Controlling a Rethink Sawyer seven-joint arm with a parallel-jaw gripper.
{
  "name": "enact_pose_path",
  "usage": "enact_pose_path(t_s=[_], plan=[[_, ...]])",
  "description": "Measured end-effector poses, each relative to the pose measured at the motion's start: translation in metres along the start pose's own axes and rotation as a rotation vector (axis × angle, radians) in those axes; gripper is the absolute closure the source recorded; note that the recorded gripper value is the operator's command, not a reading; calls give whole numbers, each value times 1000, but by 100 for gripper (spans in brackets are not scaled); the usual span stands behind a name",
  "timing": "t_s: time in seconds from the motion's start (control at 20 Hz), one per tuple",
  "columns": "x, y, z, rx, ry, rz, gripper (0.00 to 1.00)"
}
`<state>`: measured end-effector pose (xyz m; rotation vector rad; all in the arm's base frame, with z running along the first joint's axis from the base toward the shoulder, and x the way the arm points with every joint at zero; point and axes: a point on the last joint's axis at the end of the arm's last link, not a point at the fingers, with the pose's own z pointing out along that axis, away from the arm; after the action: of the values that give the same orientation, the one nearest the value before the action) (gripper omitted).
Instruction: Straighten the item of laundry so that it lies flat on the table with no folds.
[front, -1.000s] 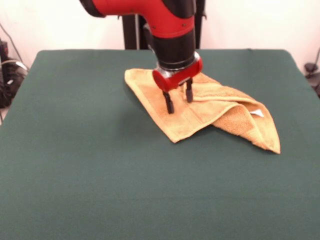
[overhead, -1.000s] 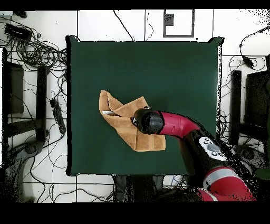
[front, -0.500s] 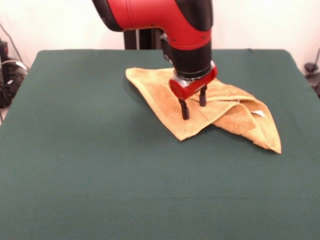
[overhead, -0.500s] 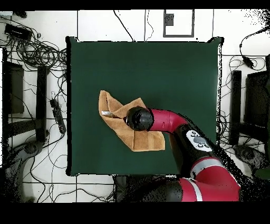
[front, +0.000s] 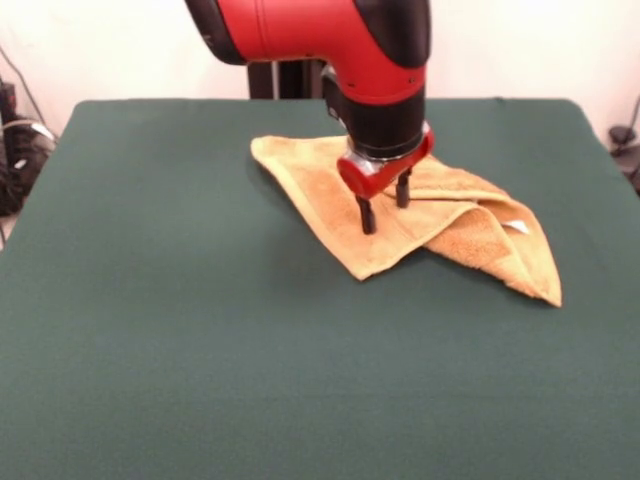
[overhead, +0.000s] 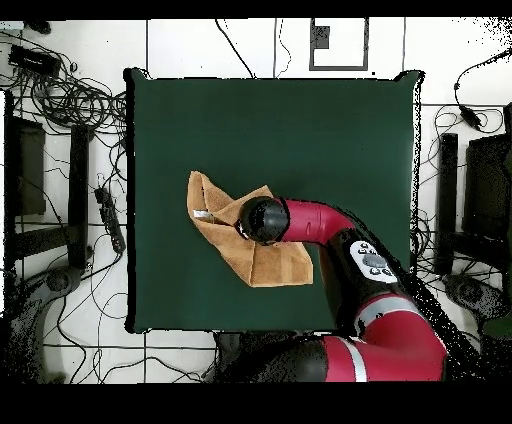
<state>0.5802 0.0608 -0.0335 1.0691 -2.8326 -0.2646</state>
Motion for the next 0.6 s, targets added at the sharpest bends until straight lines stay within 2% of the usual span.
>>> enact_pose_path(t_s=[0.35,0.4,0.45,0.6], plan=[[17,15,-3,-118,209,-10,0],[23,20,-5,-152,272,-9,0],[26,22,-6,-167,300,-8,0],[32,26,-5,-188,339,-5,0]])
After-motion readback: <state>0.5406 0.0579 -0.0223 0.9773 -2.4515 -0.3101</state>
